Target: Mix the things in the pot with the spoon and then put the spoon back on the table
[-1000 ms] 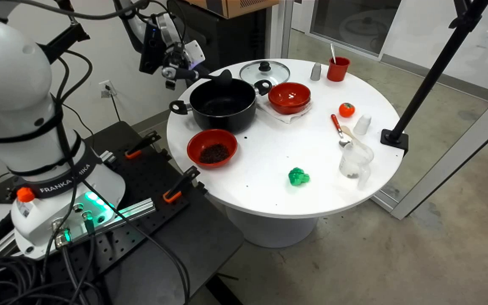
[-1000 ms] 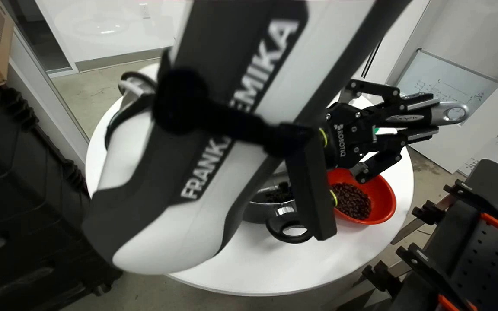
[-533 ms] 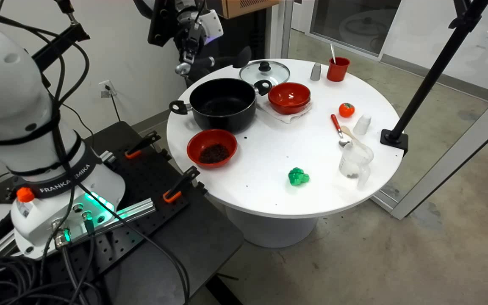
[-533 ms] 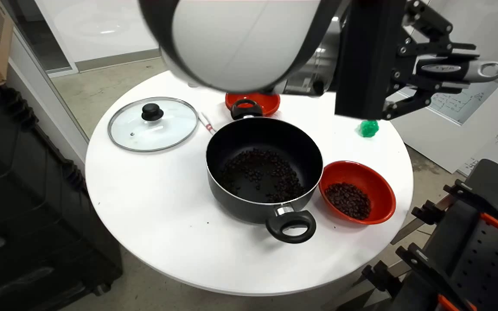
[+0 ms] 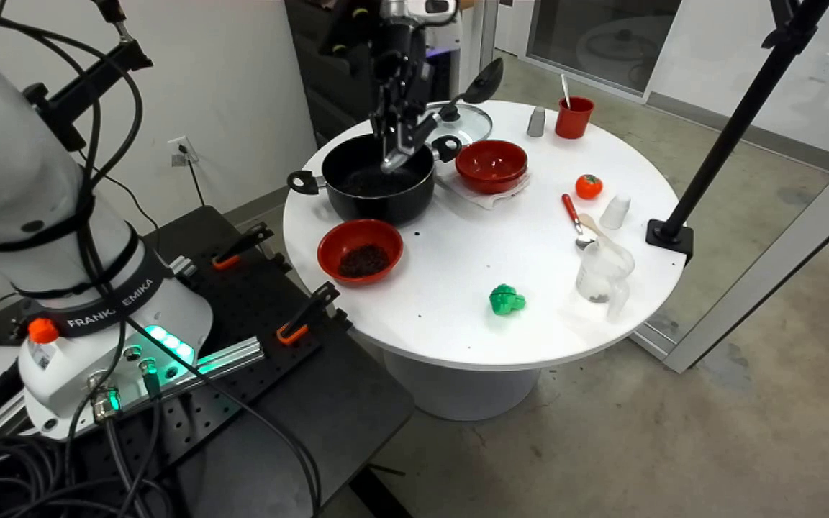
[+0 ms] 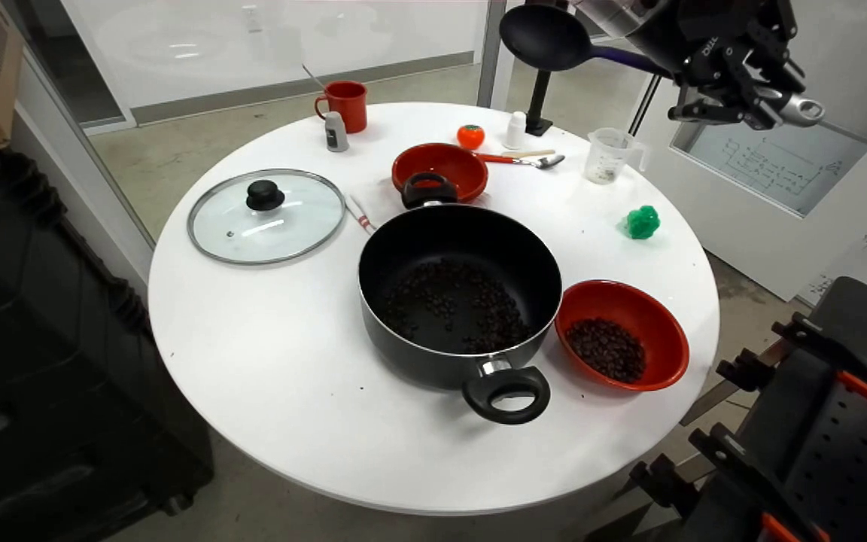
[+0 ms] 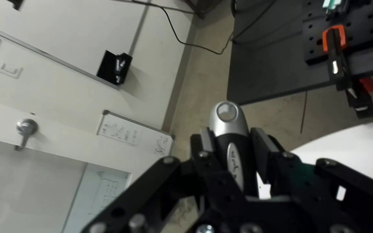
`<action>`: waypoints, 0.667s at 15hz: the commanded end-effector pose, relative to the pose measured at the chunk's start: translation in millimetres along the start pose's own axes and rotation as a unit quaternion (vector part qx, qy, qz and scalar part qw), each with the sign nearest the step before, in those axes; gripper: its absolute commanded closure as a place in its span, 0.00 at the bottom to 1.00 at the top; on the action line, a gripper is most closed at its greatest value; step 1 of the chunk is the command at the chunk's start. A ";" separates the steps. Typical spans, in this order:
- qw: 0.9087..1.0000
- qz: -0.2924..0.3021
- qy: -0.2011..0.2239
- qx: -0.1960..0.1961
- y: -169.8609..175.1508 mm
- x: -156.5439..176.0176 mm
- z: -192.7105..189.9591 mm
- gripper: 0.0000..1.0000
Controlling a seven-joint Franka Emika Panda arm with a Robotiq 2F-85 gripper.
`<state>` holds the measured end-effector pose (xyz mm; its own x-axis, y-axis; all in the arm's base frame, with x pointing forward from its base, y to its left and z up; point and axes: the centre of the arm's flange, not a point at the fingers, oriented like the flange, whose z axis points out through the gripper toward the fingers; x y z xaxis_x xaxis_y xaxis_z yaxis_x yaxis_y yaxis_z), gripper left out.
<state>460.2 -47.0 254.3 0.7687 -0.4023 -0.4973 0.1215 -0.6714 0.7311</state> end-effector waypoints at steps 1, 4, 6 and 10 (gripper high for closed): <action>0.995 -0.054 0.037 0.080 26.2 44.3 45.4 0.92; 0.985 -0.075 0.058 0.141 29.9 83.3 79.5 0.92; 0.980 -0.099 0.065 0.161 22.2 100.4 95.7 0.92; 0.975 -0.144 0.040 0.162 -6.1 115.1 112.0 0.92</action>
<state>467.0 -161.5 159.9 0.8099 -0.1679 -0.5620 0.1037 -0.9020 0.4190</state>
